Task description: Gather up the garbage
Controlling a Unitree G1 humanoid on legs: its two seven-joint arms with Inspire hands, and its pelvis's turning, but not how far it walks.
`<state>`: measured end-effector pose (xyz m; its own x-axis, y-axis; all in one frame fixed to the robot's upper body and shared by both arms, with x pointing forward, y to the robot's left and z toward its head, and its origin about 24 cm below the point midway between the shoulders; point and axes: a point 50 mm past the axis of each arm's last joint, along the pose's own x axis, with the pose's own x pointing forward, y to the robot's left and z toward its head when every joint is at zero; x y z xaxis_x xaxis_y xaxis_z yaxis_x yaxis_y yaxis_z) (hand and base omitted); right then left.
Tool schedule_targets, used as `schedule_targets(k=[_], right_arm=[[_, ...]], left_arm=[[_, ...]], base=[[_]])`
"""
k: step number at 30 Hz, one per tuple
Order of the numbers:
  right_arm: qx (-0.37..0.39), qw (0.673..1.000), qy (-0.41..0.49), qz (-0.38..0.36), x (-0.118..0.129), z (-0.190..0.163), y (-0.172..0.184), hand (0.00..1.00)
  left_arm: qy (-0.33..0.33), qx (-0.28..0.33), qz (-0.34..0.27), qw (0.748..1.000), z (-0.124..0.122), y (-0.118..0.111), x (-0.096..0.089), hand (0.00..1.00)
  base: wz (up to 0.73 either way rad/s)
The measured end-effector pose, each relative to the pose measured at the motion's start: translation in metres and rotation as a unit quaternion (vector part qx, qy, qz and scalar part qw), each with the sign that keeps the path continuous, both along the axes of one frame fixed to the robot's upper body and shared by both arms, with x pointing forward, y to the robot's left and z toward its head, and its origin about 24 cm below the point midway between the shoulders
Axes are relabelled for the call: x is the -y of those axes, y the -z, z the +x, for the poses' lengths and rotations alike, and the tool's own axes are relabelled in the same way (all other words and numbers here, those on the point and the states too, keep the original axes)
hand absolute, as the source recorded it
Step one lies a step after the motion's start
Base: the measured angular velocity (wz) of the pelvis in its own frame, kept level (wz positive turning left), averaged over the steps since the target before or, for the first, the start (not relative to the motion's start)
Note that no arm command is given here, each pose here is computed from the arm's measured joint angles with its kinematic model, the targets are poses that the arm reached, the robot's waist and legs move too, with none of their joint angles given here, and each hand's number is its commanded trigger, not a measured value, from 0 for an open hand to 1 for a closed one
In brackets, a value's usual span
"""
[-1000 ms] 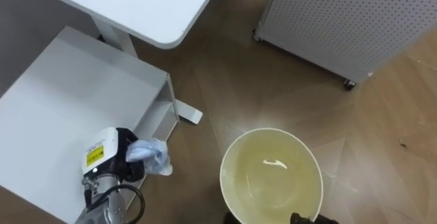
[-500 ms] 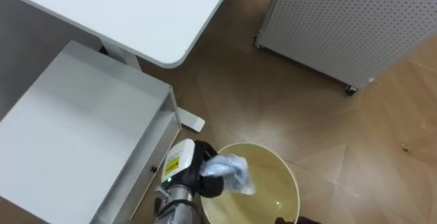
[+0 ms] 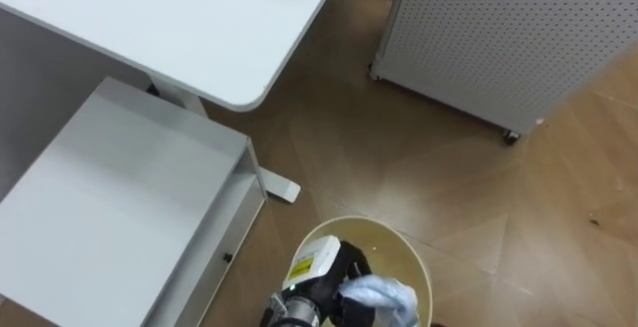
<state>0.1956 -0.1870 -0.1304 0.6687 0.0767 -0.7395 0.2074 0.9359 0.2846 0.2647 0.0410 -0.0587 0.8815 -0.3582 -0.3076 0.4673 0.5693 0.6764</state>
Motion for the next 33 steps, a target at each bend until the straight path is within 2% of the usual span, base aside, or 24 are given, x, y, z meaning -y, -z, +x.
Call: schedule_targets(k=[7, 15, 25, 29, 33], right_arm=[[-0.014, 1.0, 0.006, 0.003, 0.004, -0.004, 0.002, 1.0], [-0.021, 1.0, 0.004, 0.006, 0.004, -0.005, 0.003, 1.0], [-0.042, 0.999, 0.024, 0.012, 0.009, -0.019, 0.009, 1.0], [-0.045, 0.999, 0.004, 0.001, 0.011, -0.022, 0.01, 1.0], [-0.052, 0.999, -0.001, -0.005, 0.017, -0.029, 0.012, 1.0]], left_arm=[[0.012, -0.043, 0.005, 0.999, -0.013, 0.013, -0.002, 0.0], [0.024, -0.078, 0.024, 0.996, -0.017, 0.02, -0.01, 0.0], [0.015, -0.121, 0.05, 0.991, -0.032, 0.039, -0.031, 0.0], [-0.008, -0.13, 0.056, 0.99, -0.037, 0.044, -0.049, 0.0], [-0.011, -0.137, 0.057, 0.989, -0.045, 0.05, -0.056, 0.0]], base=[[0.0], [-0.01], [-0.01], [0.0], [0.05]])
